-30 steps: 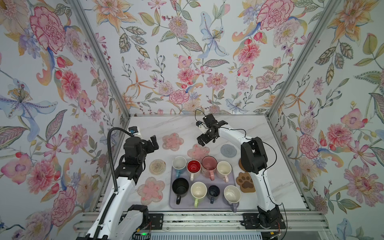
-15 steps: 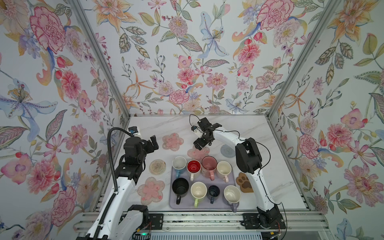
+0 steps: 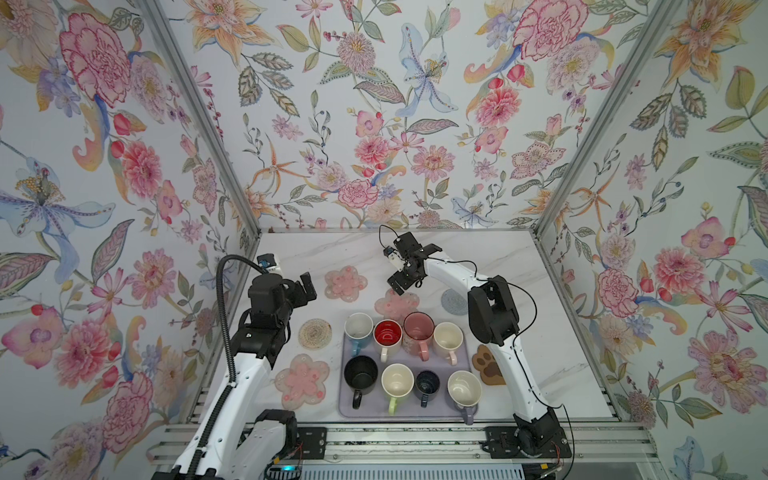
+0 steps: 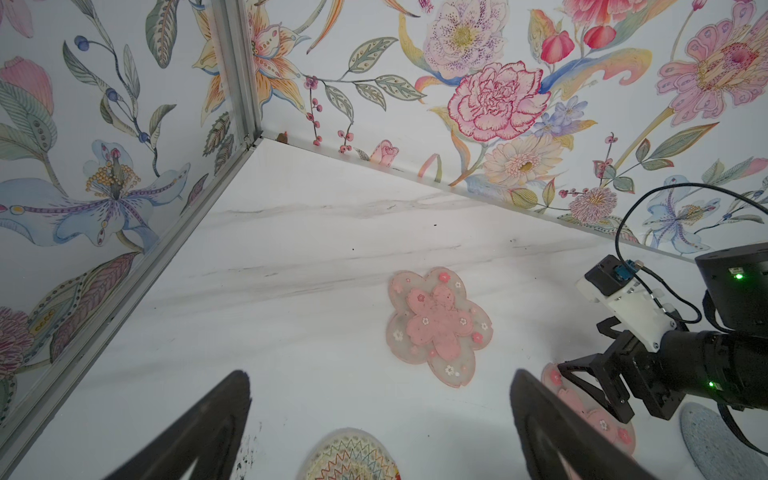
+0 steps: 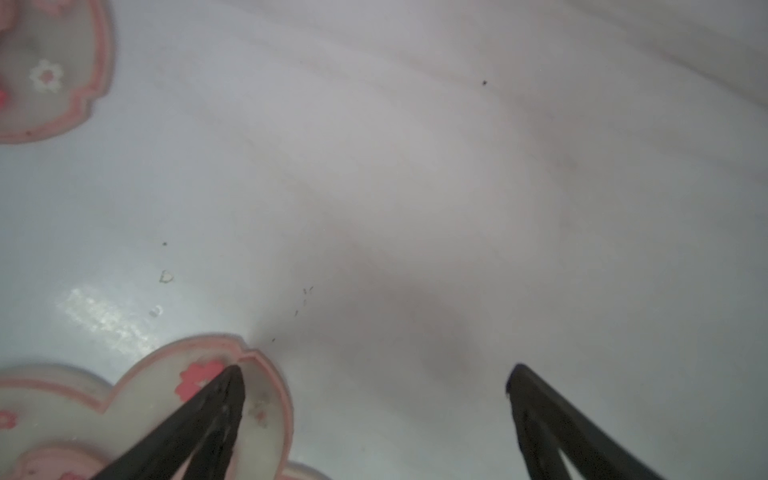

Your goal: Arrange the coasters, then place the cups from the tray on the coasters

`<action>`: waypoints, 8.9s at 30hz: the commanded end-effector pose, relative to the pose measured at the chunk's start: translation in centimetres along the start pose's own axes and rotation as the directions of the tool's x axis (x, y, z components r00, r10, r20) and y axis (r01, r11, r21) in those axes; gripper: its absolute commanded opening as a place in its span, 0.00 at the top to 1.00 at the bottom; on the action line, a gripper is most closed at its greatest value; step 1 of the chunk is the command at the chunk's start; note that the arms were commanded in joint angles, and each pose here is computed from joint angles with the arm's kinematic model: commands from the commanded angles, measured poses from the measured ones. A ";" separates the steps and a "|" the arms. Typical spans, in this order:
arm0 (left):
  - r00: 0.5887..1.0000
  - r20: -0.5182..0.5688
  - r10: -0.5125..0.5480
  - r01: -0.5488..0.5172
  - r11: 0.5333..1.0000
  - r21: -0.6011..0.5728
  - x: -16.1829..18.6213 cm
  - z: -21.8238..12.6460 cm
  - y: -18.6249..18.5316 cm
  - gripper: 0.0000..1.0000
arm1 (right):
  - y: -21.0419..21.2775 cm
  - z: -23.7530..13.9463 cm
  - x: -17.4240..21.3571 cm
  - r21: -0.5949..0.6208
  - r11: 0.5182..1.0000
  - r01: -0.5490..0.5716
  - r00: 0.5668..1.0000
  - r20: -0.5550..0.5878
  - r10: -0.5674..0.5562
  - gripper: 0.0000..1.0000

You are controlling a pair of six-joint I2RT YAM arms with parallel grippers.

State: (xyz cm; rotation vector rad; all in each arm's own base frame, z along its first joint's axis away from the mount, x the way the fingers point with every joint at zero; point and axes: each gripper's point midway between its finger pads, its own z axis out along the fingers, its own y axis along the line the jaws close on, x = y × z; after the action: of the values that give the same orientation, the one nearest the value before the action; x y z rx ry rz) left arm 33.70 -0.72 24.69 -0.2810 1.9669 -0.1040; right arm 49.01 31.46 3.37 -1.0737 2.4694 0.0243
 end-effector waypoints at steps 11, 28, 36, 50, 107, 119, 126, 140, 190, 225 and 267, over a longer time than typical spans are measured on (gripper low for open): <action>0.999 -0.032 0.026 -0.028 0.998 -0.048 0.5 0.4 0.8 0.01 | -3.1 3.0 -0.1 0.090 0.990 -0.106 0.994 -0.012 0.107 0.01; 0.997 -0.074 0.035 -0.039 0.998 -0.058 1.4 1.2 1.0 0.01 | -9.4 5.1 -2.0 0.150 0.947 -0.284 0.957 0.102 0.271 0.01; 0.995 -0.100 0.027 -0.032 0.999 -0.044 1.9 1.5 0.7 0.01 | -13.6 1.0 -5.0 0.123 0.904 -0.409 0.894 0.253 0.370 0.01; 0.991 -0.128 -0.039 0.038 0.999 -0.014 3.2 0.5 0.4 0.01 | -8.2 -9.6 -4.4 -0.095 0.938 -0.333 0.906 0.245 0.346 0.01; 0.983 -0.109 -0.148 0.143 0.988 -0.053 4.8 -2.0 1.8 0.01 | 1.6 2.5 1.2 -0.012 0.996 -0.090 0.995 -0.040 0.089 0.01; 0.981 -0.120 -0.155 0.149 0.987 -0.057 5.1 -1.8 1.8 0.01 | -0.5 4.5 -0.7 -0.055 0.979 -0.198 0.980 0.011 0.199 0.01; 0.979 -0.129 -0.159 0.151 0.986 -0.064 5.3 -1.5 1.9 0.01 | -2.3 5.4 -1.6 -0.100 0.958 -0.268 0.961 0.042 0.274 0.01; 0.960 -0.224 -0.168 0.170 0.985 -0.014 6.8 -0.1 0.5 0.01 | -5.8 -5.6 -9.7 -0.105 0.945 -0.310 0.894 0.305 0.328 0.01; 0.798 -0.537 -0.274 0.334 0.942 0.016 15.7 14.7 -9.7 0.01 | -9.9 -22.5 18.8 -0.052 0.623 -0.781 0.549 0.419 0.723 0.01; 0.738 -0.650 -0.182 0.190 0.980 -0.058 19.7 19.6 -11.5 0.01 | -10.6 -22.3 19.9 -0.058 0.601 -0.797 0.527 0.419 0.740 0.01; 0.846 -0.532 0.026 -0.056 0.998 -0.040 9.9 24.8 -8.1 0.01 | -10.8 -22.7 21.3 -0.054 0.559 -0.827 0.491 0.416 0.766 0.01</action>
State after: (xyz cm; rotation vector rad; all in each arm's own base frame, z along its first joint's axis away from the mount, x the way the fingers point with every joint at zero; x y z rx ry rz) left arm 53.13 -10.04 8.20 -0.2825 2.5126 -0.1464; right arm 35.69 5.33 17.26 0.2197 2.2830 0.3047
